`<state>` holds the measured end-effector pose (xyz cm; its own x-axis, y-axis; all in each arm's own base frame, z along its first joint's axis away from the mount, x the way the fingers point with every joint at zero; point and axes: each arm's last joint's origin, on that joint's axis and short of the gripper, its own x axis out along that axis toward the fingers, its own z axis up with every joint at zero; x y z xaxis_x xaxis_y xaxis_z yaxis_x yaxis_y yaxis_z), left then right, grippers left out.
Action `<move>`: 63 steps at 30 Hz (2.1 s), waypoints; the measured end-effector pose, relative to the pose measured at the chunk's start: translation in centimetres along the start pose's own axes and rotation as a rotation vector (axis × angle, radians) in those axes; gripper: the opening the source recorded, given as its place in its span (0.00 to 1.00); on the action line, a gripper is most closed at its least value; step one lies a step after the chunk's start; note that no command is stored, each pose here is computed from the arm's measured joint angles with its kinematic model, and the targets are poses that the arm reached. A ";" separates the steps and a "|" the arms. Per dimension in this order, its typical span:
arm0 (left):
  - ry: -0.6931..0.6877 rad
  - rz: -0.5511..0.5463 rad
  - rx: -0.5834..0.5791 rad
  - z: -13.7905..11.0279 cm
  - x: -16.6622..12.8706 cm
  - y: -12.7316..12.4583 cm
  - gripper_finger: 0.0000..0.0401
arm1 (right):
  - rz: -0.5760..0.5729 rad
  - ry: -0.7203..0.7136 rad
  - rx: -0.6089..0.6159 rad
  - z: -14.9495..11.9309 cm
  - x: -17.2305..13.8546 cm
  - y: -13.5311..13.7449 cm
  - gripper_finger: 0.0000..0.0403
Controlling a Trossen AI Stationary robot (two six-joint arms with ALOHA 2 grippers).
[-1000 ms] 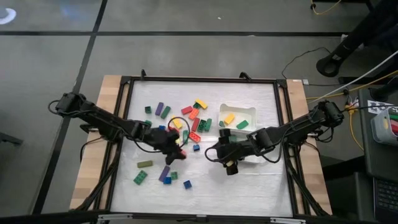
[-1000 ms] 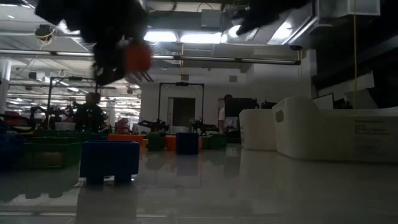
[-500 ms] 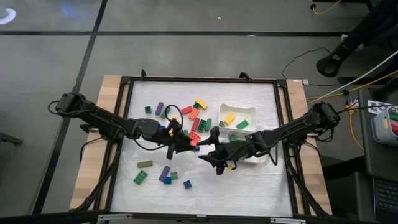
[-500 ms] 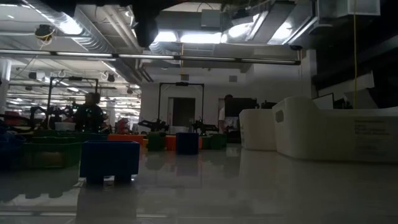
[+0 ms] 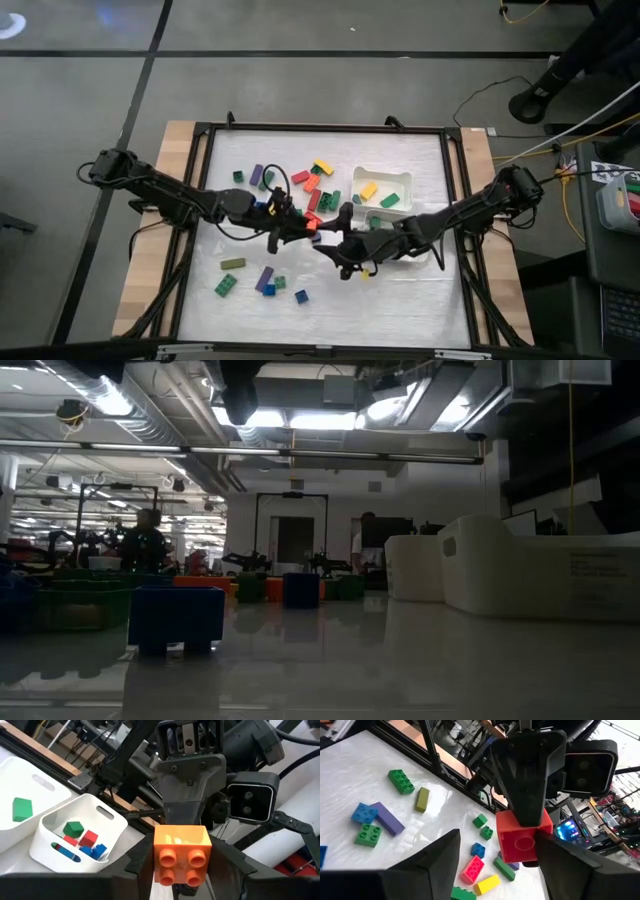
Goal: Sort blocks by size
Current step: Put the orange cube game piece into the bottom white bin
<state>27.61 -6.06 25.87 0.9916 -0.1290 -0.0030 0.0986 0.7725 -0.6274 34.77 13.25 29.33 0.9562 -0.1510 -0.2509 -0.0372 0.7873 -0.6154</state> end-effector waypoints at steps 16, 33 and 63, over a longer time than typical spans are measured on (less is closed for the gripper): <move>-0.101 -0.052 -0.040 0.9 0.0 -0.6 0.34 | -0.088 -0.059 0.041 0.8 -0.1 -0.6 0.63; -0.096 -0.059 0.004 0.8 -0.1 -0.6 0.35 | -0.095 -0.038 0.025 0.2 0.5 -1.7 0.21; 0.101 0.100 0.178 -1.1 0.1 1.1 0.51 | 0.271 0.825 0.198 -6.0 -7.5 2.9 0.27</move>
<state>27.70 -5.85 24.34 0.9847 -0.1009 -0.1418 0.0221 0.8808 -0.4730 25.71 13.11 24.94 0.4057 -0.2664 -0.8743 -0.1076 0.9360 -0.3352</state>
